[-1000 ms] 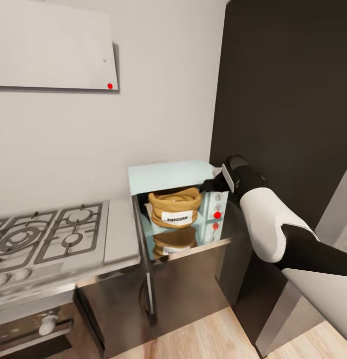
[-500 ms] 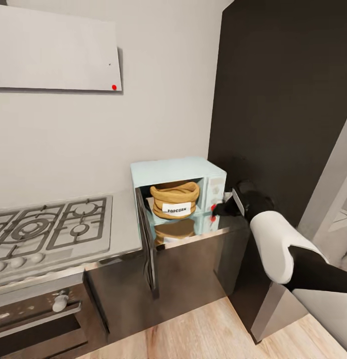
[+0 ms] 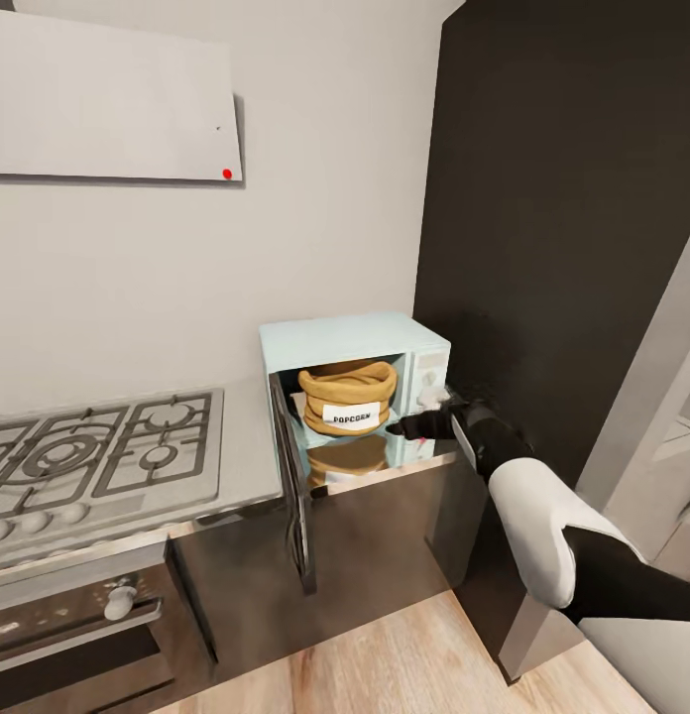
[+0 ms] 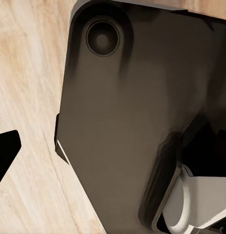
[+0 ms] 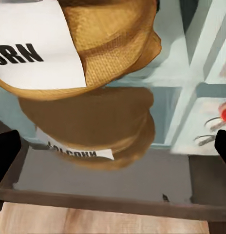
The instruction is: In the kitchen, take the popcorn bag from the countertop, put it into the microwave, and heat it until the popcorn is cooked so the cooked popcorn ends up inside the bag.
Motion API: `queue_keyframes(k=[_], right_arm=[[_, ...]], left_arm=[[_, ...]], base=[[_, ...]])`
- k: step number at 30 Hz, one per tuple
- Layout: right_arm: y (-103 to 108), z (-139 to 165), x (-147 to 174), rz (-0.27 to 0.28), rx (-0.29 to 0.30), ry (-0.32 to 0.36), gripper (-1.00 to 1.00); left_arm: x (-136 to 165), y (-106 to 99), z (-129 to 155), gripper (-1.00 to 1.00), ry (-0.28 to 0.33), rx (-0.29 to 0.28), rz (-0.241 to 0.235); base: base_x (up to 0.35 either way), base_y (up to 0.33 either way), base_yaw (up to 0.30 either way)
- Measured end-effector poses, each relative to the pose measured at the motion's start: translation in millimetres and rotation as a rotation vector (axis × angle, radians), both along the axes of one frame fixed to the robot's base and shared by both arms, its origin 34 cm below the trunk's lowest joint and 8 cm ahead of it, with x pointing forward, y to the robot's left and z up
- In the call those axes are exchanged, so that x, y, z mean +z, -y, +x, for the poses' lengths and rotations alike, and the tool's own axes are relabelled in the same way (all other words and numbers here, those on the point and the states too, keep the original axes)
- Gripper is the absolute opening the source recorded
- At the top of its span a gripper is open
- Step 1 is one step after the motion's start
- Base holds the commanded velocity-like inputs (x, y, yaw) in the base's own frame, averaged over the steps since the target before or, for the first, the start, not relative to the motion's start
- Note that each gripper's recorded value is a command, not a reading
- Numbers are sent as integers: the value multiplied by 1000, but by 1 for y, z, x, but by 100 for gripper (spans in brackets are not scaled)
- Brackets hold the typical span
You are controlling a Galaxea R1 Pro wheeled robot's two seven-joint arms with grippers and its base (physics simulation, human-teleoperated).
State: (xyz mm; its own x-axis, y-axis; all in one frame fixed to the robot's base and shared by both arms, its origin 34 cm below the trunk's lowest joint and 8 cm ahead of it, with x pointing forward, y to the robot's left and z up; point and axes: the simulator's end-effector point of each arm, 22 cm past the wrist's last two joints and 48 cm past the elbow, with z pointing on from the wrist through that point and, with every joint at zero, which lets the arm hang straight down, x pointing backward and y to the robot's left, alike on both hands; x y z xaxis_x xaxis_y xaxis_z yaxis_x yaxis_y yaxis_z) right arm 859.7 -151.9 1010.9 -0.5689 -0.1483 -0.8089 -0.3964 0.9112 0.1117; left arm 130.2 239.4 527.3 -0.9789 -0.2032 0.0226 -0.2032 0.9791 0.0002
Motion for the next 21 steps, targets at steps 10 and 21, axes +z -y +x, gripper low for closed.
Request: queue_keyframes(k=[10, 21], right_arm=[[-41, -10, -9, 42, 145, 277, 100], [-48, -9, 5, 108, 137, 324, 100]], left_arm=[[0, 0, 0, 100, 0, 0, 0], [0, 1, 1, 100, 1, 12, 0]], base=[[0, 0, 0], [7, 0, 0]])
